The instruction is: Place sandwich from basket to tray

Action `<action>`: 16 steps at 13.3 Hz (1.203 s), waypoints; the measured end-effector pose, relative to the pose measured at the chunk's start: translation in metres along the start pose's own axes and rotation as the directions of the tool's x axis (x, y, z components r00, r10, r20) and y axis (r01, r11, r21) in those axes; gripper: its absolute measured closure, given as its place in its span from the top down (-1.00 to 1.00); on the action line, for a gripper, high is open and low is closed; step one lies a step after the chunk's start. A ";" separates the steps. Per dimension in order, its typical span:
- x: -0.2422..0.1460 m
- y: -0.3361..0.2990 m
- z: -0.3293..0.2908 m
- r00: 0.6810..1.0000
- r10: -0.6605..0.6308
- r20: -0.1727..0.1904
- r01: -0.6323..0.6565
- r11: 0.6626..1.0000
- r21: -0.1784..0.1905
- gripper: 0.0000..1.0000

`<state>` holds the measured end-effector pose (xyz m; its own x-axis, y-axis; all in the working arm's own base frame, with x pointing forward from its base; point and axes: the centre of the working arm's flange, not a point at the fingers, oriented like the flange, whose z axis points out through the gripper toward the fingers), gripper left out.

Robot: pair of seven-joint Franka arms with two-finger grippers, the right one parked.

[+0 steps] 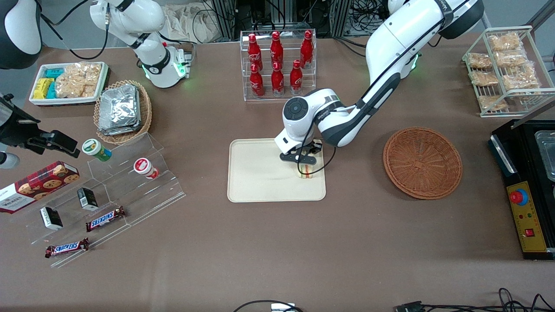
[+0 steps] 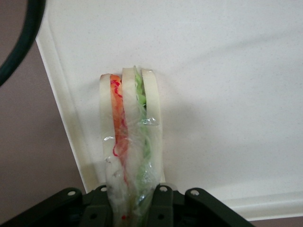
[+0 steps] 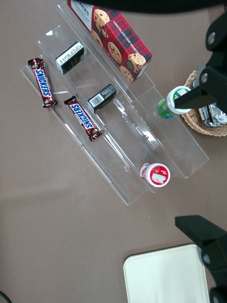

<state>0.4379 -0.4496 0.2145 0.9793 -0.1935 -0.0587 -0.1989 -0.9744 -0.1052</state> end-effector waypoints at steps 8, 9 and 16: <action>0.012 -0.006 -0.009 0.996 -0.094 -0.008 0.094 0.996 0.009 0.82; 0.022 -0.010 -0.019 0.993 -0.114 -0.012 0.114 0.993 0.018 0.99; 0.103 -0.118 -0.123 0.928 -0.369 -0.047 0.370 0.929 0.014 1.00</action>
<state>0.5672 -0.3685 0.3426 0.9842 0.1741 0.0306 0.1767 -0.9752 -0.1331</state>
